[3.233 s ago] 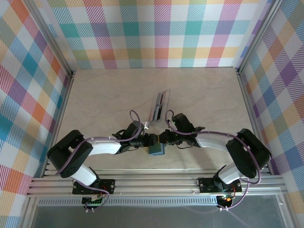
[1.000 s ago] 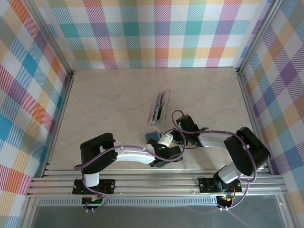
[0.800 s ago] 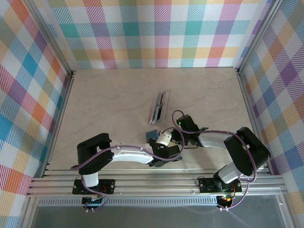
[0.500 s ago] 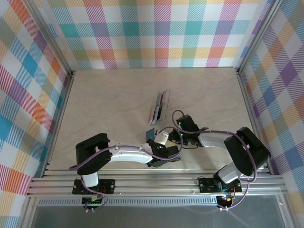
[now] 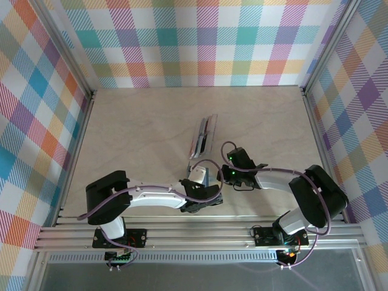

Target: Put the credit cards into the card holder

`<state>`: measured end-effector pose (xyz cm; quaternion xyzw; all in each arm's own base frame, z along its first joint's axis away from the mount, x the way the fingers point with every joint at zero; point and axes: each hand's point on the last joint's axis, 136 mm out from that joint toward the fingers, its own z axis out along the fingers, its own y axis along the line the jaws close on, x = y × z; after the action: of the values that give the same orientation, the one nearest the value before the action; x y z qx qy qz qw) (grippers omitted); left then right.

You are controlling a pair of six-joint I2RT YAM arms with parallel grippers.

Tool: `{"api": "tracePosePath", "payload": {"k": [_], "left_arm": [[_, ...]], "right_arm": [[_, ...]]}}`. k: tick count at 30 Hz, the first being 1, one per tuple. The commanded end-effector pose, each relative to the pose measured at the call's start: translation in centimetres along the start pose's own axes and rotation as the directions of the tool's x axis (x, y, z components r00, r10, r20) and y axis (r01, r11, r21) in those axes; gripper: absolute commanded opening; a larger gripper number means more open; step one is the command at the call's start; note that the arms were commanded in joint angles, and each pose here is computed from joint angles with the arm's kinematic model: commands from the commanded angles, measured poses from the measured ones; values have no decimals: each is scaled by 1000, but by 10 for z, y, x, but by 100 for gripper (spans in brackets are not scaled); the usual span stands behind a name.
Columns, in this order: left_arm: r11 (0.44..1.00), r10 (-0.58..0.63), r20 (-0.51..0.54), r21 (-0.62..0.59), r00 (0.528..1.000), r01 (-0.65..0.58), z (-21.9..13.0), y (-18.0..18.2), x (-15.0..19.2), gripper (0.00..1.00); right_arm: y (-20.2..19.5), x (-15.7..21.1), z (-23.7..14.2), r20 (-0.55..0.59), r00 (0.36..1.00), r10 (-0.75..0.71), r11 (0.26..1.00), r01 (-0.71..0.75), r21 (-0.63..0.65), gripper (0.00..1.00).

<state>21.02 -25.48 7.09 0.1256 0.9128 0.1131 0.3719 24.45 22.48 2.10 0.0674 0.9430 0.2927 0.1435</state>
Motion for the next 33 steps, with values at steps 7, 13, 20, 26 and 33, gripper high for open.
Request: {"api": "tracePosePath", "payload": {"k": [7, 13, 20, 26, 33], "left_arm": [[944, -188, -107, 253, 976, 210, 2, 3, 19, 0], [934, -184, -114, 290, 976, 210, 2, -6, 19, 0], [930, -181, -119, 302, 976, 210, 3, -10, 20, 0], [915, -216, -108, 325, 970, 240, 1, -12, 17, 0], [905, -230, -103, 342, 968, 252, 1, -11, 20, 0]], "right_arm": [[-4, 4, -23, 40, 996, -76, 994, 72, 83, 3], [38, 1, -46, 82, 974, -210, 975, 202, 91, 9], [94, 10, -57, 37, 958, -283, 955, 285, -83, 15], [112, 13, -40, -18, 962, -274, 952, 268, -150, 15], [97, 22, 4, -93, 962, -257, 961, 243, -135, 13]]}}
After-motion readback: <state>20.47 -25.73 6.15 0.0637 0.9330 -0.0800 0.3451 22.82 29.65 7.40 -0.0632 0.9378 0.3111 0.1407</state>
